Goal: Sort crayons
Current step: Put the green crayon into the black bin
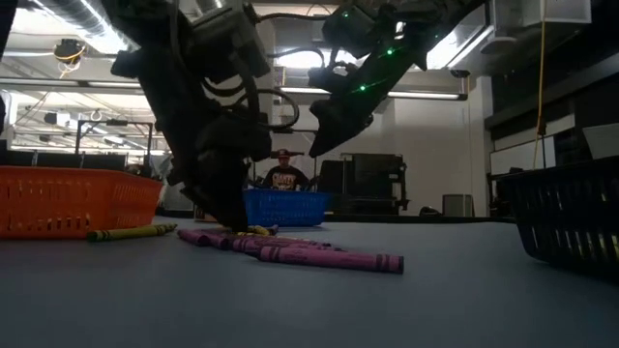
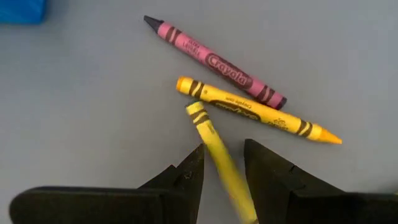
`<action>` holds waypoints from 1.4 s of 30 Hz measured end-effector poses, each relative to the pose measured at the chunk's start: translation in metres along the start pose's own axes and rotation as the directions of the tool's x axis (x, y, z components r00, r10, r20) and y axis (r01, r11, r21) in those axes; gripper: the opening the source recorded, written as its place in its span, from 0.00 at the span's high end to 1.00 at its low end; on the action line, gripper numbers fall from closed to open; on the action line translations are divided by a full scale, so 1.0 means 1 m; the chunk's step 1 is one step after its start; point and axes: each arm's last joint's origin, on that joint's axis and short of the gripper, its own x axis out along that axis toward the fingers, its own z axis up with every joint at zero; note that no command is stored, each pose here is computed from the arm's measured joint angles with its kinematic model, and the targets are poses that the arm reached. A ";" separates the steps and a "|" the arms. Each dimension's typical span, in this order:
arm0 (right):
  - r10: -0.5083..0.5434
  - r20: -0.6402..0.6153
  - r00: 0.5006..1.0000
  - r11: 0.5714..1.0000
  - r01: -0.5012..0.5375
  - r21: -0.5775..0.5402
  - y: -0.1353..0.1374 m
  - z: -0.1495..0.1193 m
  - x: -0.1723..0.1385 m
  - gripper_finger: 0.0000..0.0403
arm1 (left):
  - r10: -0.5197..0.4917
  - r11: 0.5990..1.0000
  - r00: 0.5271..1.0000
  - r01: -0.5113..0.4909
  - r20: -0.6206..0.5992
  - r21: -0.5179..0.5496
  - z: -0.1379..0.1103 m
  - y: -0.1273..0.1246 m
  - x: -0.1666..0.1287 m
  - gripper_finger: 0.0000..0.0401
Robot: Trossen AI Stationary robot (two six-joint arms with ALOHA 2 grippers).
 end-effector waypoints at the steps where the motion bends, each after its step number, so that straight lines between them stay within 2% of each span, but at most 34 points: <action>1: 0.000 0.000 1.000 1.000 0.000 0.000 0.000 0.000 0.000 0.69 | -0.001 1.000 1.000 0.001 -0.004 0.001 -0.001 -0.001 0.002 0.75; 13: 0.001 -0.004 1.000 1.000 -0.001 0.000 0.000 0.000 0.000 0.69 | 0.018 1.000 0.999 -0.017 -0.043 0.018 -0.005 0.000 0.007 0.76; 20: 0.003 -0.051 0.999 1.000 -0.004 -0.017 0.000 -0.005 0.000 0.69 | 0.032 0.999 0.999 -0.031 -0.039 0.022 -0.006 0.001 0.007 0.76; 33: 0.004 -0.149 0.989 1.000 -0.008 -0.026 -0.003 -0.013 -0.010 0.69 | 0.037 0.998 0.999 -0.035 -0.037 0.047 -0.006 0.001 0.008 0.95; 42: 0.006 -0.194 0.981 0.999 -0.014 -0.042 -0.015 -0.011 -0.042 0.69 | 0.025 0.993 1.000 -0.025 -0.003 0.113 0.000 0.000 0.002 0.98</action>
